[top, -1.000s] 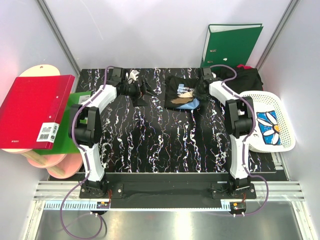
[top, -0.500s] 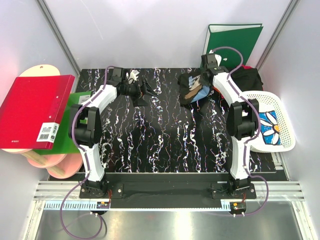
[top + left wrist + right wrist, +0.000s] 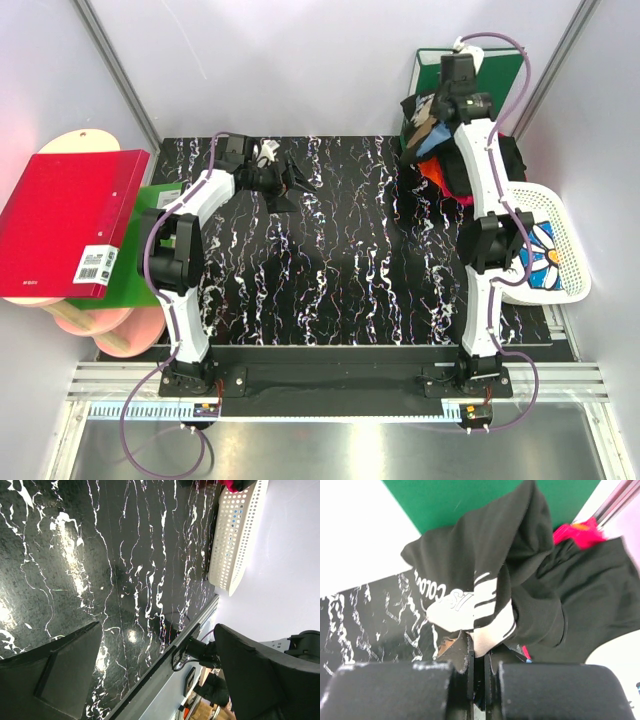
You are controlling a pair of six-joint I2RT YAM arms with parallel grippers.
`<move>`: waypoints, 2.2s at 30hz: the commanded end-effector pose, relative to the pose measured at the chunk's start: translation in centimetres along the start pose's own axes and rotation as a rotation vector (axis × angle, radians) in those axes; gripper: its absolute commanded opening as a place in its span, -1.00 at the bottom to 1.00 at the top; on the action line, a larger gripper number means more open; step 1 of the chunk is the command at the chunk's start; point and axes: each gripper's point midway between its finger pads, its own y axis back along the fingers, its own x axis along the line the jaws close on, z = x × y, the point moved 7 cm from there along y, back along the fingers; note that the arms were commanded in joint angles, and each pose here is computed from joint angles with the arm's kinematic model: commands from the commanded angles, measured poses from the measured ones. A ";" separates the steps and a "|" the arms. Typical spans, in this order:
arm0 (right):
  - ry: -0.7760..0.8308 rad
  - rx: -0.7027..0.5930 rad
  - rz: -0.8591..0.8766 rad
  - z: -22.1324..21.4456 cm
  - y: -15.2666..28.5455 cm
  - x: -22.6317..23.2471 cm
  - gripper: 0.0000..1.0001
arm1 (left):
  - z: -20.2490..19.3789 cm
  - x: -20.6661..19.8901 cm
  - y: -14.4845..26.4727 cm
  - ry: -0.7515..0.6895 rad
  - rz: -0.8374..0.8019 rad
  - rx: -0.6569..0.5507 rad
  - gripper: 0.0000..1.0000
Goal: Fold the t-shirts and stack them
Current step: Put the neatly folded tshirt into the corner of the board with the right arm
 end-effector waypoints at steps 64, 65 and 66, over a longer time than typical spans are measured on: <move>-0.313 0.085 0.116 -2.4 -13.3 -12.5 -1.00 | -1.2 -1.1 0.2 -0.057 -0.020 0.027 0.98; -0.317 0.125 0.118 -4.3 -14.8 -12.3 -1.00 | -1.4 -1.1 0.2 -0.056 -0.018 0.032 0.98; -0.325 0.153 0.147 -5.2 -15.3 -11.8 -1.00 | -1.4 -1.0 0.2 -0.058 -0.017 0.032 0.98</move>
